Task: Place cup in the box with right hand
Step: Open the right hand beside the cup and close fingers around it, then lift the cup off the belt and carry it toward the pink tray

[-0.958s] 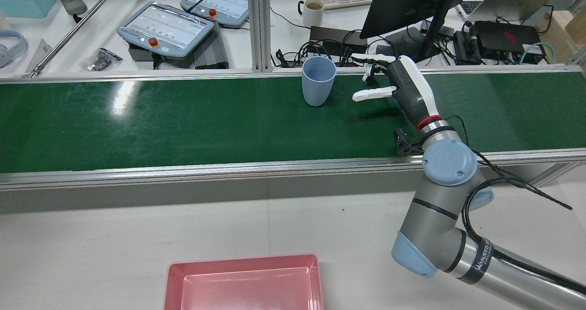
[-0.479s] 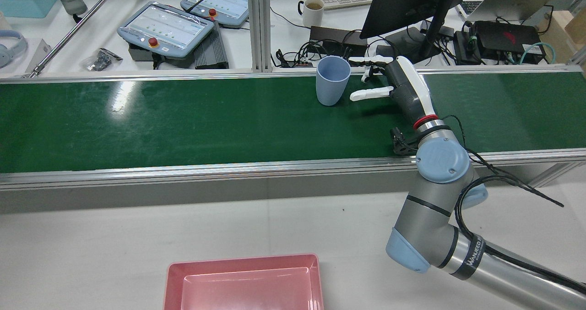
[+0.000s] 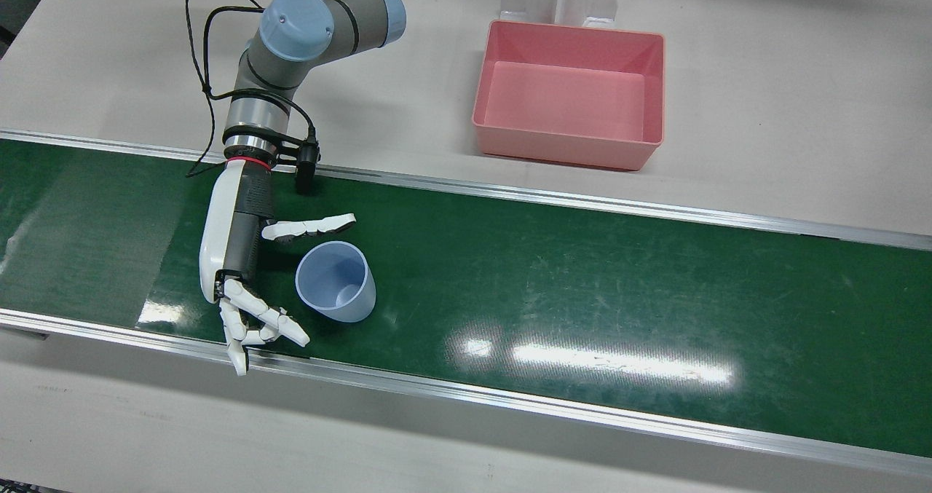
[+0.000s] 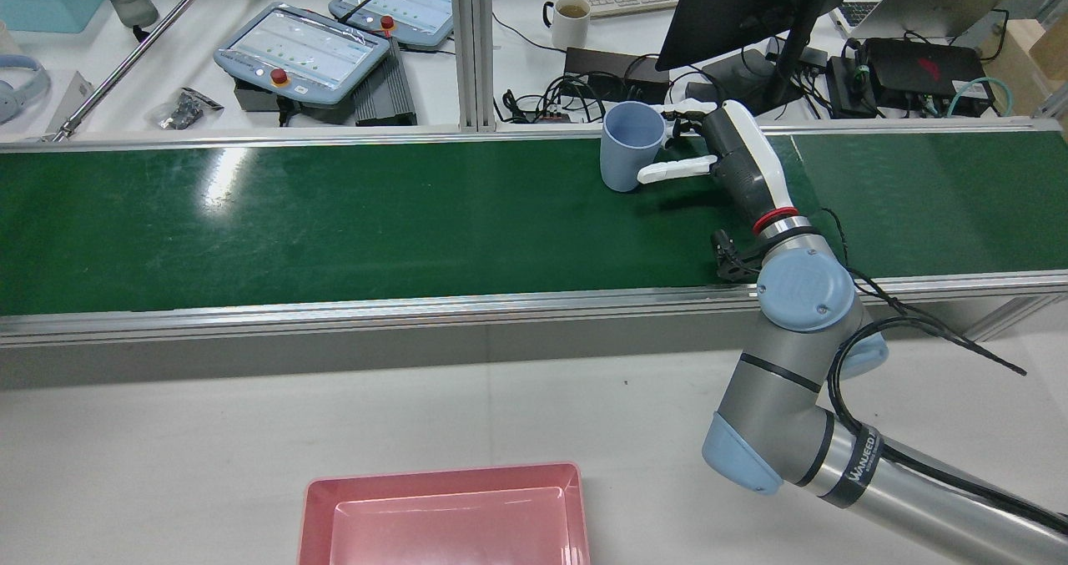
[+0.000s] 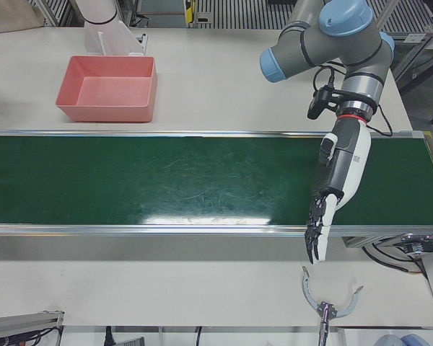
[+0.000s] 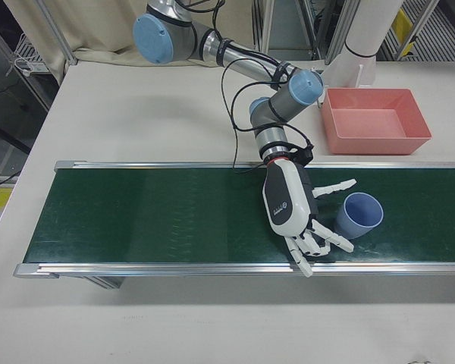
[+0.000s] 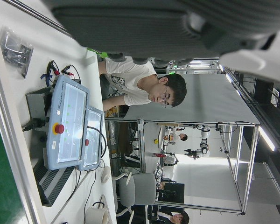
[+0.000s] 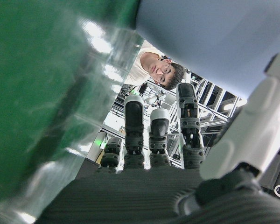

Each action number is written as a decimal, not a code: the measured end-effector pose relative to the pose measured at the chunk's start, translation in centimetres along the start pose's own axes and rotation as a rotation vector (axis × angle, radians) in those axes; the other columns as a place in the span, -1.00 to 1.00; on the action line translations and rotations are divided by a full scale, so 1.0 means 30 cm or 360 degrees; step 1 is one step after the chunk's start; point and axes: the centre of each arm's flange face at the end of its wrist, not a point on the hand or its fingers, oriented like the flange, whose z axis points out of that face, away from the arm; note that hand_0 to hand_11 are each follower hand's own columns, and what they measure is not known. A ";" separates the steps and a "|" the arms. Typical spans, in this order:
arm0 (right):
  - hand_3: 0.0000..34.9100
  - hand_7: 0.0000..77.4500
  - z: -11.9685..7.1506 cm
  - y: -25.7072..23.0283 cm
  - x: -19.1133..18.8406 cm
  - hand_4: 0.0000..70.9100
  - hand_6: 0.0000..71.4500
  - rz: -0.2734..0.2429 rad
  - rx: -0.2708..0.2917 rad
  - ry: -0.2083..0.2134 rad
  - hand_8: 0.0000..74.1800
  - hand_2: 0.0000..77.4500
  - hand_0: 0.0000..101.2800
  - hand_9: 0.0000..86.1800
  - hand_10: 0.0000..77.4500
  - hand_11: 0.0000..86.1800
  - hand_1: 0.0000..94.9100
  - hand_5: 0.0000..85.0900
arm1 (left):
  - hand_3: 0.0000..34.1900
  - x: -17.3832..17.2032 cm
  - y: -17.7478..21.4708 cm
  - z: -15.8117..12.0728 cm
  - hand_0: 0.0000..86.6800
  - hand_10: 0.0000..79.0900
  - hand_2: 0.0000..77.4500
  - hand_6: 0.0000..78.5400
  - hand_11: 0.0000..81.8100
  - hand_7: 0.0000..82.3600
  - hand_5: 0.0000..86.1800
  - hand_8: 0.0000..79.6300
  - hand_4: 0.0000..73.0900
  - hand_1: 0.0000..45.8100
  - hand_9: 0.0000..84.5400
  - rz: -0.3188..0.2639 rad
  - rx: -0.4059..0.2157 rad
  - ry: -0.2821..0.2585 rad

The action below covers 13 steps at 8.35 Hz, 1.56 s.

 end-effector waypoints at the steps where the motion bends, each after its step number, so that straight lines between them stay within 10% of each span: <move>1: -1.00 0.80 0.001 -0.002 0.001 -0.11 -0.19 -0.0005 0.0002 0.0000 -0.16 -0.96 -0.09 0.28 -0.77 -0.70 -0.98 -0.91 | -1.00 0.000 0.000 0.000 -1.00 -1.00 -0.99 -1.00 -1.00 -1.00 -1.00 -1.00 -1.00 -0.98 -1.00 0.0000 0.0000 0.0000; 10: -1.00 0.80 0.011 -0.022 -0.007 0.20 -0.13 -0.0038 0.0022 -0.0009 -0.12 -0.97 -0.09 0.32 -0.73 -0.65 -1.00 -0.96 | -1.00 0.000 0.000 0.000 -1.00 -1.00 -0.99 -1.00 -1.00 -1.00 -1.00 -1.00 -1.00 -0.98 -1.00 0.0000 0.0000 0.0000; 13: -1.00 0.80 0.008 -0.025 -0.016 0.25 0.02 -0.0051 0.0022 -0.0014 0.06 -0.44 0.05 0.56 -0.35 -0.19 -1.00 -0.81 | -1.00 -0.001 0.000 0.000 -1.00 -1.00 -0.99 -1.00 -1.00 -1.00 -1.00 -1.00 -1.00 -0.98 -1.00 0.0000 0.0000 -0.0001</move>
